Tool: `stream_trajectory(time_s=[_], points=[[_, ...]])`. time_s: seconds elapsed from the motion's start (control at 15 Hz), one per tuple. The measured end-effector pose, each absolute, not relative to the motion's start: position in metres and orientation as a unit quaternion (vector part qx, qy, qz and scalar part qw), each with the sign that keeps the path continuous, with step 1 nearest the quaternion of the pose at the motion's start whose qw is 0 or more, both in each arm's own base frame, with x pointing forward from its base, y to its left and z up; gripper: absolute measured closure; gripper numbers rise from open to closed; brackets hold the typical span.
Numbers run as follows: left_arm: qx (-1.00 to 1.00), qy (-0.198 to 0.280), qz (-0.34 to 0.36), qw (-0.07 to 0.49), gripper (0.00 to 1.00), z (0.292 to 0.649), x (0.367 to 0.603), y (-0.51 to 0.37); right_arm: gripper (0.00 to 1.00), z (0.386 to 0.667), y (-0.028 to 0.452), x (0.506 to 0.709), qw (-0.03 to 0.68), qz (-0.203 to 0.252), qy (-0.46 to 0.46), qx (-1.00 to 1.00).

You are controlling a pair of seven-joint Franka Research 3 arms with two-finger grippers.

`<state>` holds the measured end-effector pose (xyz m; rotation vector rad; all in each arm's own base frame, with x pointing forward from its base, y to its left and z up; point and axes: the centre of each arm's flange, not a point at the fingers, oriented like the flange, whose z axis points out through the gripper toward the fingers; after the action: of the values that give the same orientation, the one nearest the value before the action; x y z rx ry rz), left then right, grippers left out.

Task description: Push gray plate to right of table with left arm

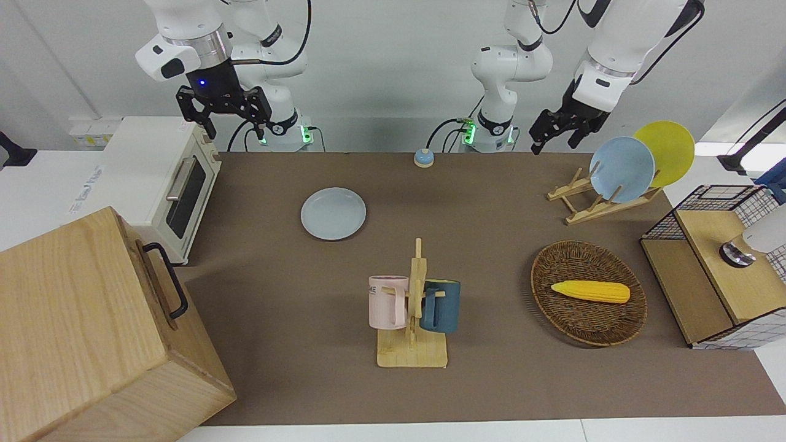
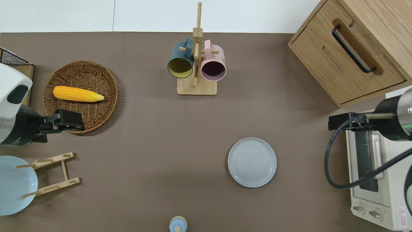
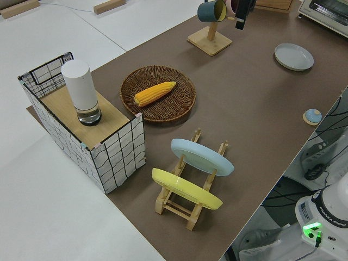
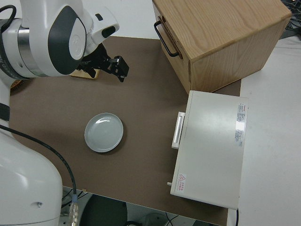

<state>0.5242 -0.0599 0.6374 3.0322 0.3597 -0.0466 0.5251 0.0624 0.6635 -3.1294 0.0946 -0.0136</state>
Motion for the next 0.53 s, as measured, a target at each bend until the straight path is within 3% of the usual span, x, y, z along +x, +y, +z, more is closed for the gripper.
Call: stream_trajectory(time_s=[0.53], points=[[0.994, 0.105, -0.003, 0.035, 0.0, 0.645, 0.527, -0.028, 0.0, 0.663, 0.062, 0.525, 0.005, -0.004, 0.03, -1.0]])
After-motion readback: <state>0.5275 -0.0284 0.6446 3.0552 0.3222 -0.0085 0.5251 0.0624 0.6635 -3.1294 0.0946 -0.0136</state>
